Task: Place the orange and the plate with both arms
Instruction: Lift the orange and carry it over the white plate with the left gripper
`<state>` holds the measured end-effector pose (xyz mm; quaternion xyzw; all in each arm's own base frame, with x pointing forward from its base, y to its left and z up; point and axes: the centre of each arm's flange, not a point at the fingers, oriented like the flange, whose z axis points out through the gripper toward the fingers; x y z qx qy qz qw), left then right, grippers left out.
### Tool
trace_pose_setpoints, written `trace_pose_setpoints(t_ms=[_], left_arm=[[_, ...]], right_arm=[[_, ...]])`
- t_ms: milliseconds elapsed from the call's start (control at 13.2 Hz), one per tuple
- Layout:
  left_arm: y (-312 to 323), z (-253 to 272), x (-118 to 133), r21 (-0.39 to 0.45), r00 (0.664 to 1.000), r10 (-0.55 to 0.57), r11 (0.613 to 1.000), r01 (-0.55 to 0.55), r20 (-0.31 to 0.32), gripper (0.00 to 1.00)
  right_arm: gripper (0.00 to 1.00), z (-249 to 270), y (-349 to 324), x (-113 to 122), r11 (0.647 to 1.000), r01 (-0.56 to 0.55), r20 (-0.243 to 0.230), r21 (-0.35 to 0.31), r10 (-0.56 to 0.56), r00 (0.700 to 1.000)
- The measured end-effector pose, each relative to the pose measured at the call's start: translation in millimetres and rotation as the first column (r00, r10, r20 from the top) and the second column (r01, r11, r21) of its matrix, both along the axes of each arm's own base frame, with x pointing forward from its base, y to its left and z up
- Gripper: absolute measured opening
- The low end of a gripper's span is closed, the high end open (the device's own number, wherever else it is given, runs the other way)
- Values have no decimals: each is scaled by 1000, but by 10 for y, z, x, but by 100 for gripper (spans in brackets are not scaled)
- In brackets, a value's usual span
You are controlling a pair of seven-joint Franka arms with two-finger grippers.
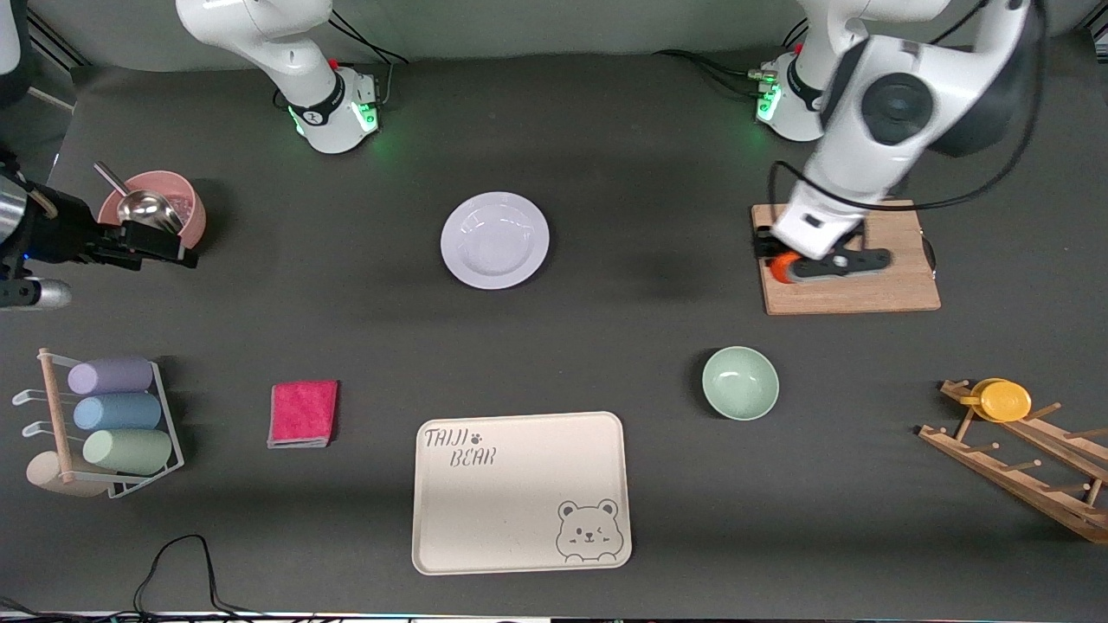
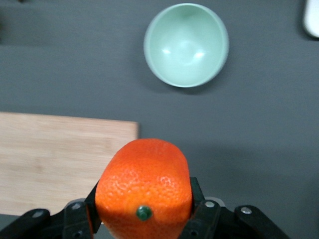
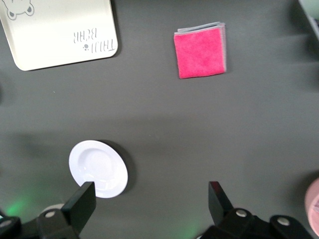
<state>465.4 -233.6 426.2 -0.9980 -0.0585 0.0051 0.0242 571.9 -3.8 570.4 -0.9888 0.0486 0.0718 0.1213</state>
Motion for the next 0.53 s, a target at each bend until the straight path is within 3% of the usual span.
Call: trace_pose_setpoints(t_ms=[528], left_arm=[[-2516,-457,-470,-62,999,-8,998,6,-35,68]], right_arm=[[100,-887,159,425,975,95,-102,200,-75,992]])
